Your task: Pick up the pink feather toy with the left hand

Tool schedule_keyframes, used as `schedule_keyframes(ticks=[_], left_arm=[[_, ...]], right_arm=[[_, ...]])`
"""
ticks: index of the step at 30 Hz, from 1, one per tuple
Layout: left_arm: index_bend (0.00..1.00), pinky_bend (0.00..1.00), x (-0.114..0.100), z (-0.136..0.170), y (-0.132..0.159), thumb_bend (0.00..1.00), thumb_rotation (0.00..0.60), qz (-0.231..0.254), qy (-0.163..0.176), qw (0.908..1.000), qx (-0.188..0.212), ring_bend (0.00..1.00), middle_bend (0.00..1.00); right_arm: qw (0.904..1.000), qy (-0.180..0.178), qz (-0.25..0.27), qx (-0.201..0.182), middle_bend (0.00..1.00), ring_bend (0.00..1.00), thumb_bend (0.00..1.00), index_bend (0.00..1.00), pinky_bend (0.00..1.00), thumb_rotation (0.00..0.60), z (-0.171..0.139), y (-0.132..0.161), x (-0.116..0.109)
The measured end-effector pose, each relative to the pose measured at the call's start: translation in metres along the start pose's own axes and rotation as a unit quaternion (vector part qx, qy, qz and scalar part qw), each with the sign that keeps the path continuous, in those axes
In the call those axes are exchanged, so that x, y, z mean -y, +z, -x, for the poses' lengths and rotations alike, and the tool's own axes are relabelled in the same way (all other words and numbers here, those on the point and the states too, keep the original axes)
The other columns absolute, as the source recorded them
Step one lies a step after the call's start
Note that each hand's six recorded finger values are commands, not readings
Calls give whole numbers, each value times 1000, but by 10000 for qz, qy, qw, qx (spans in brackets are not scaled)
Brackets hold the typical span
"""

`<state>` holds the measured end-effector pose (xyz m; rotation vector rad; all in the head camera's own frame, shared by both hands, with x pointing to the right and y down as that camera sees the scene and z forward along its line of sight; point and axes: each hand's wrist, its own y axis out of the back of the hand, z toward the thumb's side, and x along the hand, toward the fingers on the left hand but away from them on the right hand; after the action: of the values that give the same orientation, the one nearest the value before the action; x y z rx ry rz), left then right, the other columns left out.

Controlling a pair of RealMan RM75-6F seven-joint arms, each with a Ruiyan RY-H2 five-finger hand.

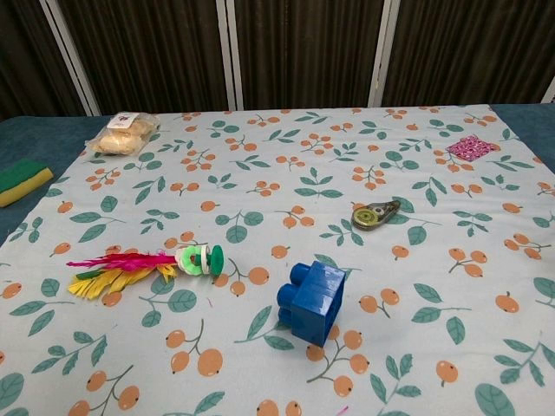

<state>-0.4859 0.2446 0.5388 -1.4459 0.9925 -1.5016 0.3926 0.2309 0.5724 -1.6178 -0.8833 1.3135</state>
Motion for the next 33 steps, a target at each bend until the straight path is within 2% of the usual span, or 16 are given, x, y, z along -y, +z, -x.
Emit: schedule_keyframes(ticks=[20,23,33], left_arm=[[4,0,5,-2,4,55,600,80,-120,9999,19,0,0],[55,0,7,-4,8,92,600,137,-164,9998,49,0,0],[360,0,25,-29,40,181,600,68,-371,9987,353,0,0]], right_arm=[[10000,14,3,36,0,0,84,0,0,600,-1,-1,0],[10000,8,4,33,0,0,83,0,0,600,-2,-1,-1],[10000,5,38,4,0,0,85,0,0,600,-3,-1,-2]])
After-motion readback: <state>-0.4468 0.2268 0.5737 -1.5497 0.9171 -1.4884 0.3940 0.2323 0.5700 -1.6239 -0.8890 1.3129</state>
